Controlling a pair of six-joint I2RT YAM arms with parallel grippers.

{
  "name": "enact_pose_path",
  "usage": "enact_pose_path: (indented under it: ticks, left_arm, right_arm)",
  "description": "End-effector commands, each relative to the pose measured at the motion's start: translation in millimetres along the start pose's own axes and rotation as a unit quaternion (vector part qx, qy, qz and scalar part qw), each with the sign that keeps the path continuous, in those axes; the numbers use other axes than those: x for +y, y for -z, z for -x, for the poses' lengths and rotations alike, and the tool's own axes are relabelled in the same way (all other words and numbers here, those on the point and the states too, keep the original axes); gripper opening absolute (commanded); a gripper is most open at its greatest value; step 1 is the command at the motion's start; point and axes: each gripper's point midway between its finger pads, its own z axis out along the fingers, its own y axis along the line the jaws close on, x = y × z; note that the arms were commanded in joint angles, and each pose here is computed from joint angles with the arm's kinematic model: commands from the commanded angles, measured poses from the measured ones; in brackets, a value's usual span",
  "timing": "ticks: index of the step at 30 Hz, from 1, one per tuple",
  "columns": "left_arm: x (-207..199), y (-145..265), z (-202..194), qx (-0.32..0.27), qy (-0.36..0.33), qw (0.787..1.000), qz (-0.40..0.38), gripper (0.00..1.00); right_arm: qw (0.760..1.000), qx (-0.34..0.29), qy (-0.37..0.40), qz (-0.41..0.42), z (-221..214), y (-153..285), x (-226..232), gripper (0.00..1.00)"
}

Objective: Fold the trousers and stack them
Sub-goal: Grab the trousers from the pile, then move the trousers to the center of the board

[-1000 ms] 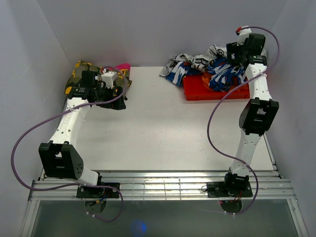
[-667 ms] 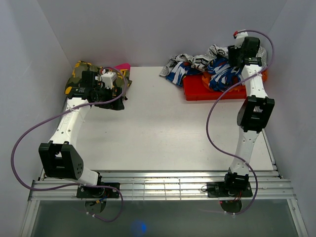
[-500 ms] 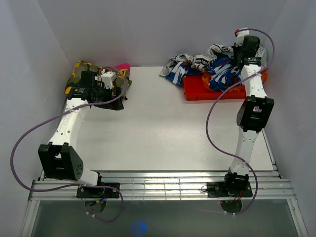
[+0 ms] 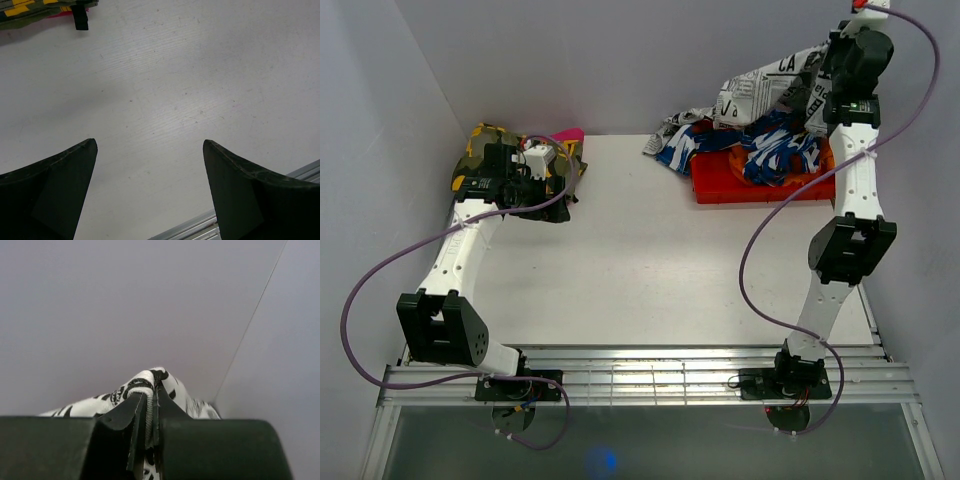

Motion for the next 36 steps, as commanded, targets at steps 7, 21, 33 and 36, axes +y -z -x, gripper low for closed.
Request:
enact_pose_path:
  ticks: [7,21,33,36]
  left_arm:
    - [-2.9,21.2,7.9,-0.038,0.008,0.999,0.017,0.98]
    - [1.0,84.4,68.6,-0.150,0.075,0.985,-0.046,0.98]
    - [10.6,128.9,84.4,-0.201,0.141,0.961,-0.130,0.98]
    - [17.8,141.4,88.0,-0.223,0.156,0.953,-0.131,0.98]
  right_arm:
    - [0.925,-0.358,-0.112,0.062,286.7,138.6,5.3,0.08]
    - [0.849,-0.437,-0.061,0.290,352.3,309.0,152.1,0.08]
    - [0.790,-0.426,-0.145,0.417,361.8,375.6,263.0,0.08]
    - [0.772,-0.434,-0.168,0.433,362.4,390.0,298.7,0.08]
